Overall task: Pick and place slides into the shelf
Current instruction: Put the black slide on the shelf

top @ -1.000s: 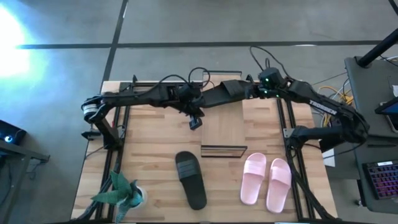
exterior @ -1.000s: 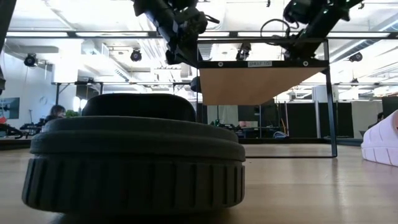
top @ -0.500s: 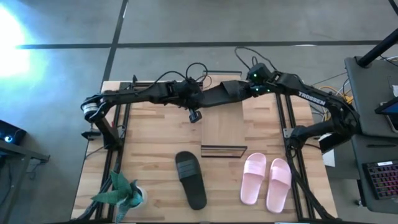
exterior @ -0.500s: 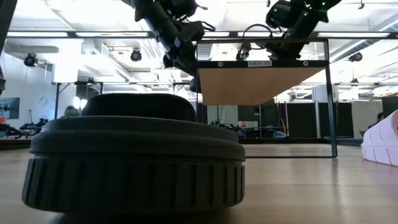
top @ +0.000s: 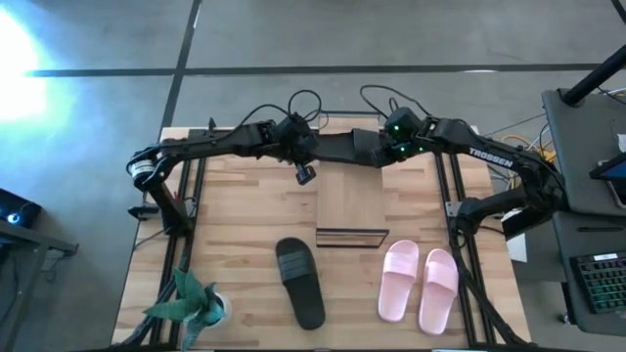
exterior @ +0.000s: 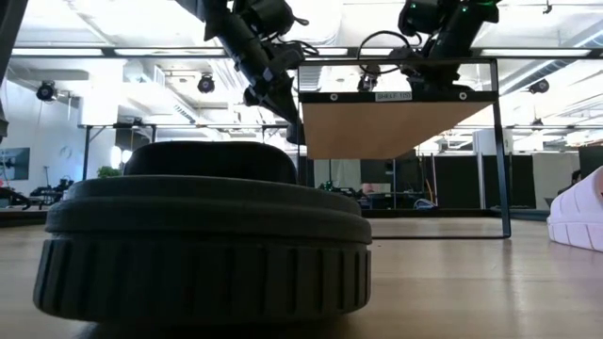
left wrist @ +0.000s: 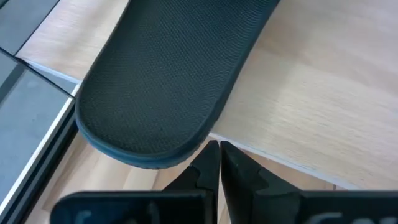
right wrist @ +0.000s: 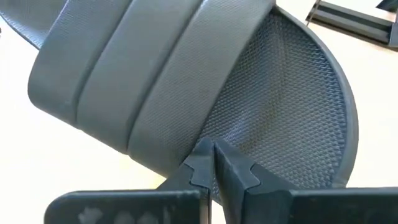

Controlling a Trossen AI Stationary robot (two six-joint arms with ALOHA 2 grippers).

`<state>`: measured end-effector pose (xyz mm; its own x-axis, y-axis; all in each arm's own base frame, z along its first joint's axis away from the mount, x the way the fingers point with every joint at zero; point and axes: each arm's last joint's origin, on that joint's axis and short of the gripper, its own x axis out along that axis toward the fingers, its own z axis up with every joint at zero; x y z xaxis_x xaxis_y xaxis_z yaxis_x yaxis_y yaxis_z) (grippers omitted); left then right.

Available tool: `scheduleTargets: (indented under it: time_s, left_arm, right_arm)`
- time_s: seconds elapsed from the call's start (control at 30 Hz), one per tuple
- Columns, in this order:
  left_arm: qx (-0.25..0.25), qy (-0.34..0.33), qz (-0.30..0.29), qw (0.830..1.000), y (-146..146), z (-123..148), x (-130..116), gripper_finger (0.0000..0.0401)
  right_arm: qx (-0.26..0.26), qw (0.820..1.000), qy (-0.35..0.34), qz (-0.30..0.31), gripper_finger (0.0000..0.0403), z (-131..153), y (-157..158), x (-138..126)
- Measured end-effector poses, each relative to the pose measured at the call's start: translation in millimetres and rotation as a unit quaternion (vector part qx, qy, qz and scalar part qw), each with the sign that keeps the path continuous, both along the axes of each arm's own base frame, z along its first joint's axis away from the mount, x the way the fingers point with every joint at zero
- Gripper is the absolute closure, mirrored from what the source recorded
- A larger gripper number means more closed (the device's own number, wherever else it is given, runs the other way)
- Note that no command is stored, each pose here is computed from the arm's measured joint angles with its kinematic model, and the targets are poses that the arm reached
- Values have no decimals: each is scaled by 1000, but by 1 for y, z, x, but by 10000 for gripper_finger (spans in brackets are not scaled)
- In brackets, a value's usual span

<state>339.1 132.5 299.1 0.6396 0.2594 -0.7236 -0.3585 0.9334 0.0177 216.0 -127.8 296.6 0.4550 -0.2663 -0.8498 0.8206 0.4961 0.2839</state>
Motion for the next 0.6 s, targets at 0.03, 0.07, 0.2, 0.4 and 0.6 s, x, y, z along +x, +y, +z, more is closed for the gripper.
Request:
scheduleTargets:
  time_s: [0.03, 0.07, 0.2, 0.4, 0.6]
  left_arm:
    - [0, 0, 0, 1000, 0, 0, 0, 401]
    - [-1, 2, 0, 1000, 0, -1, 0, 401]
    - [-3, 4, -1, 1000, -1, -2, -1, 401]
    - [-2, 5, -3, 1000, -3, 6, -8, 401]
    - [18, -2, -15, 1000, -8, 22, -19, 401]
  right_arm:
    - [1, 1000, 0, 1, 394, 0, 1, 0]
    - [1, 1000, 0, 3, 394, 0, 2, 1]
    - [2, 1000, -1, 9, 394, 0, 5, 3]
    - [-16, 1000, -8, 2, 394, 8, 9, -4]
    - [-63, 997, -4, -33, 394, 24, 17, -25]
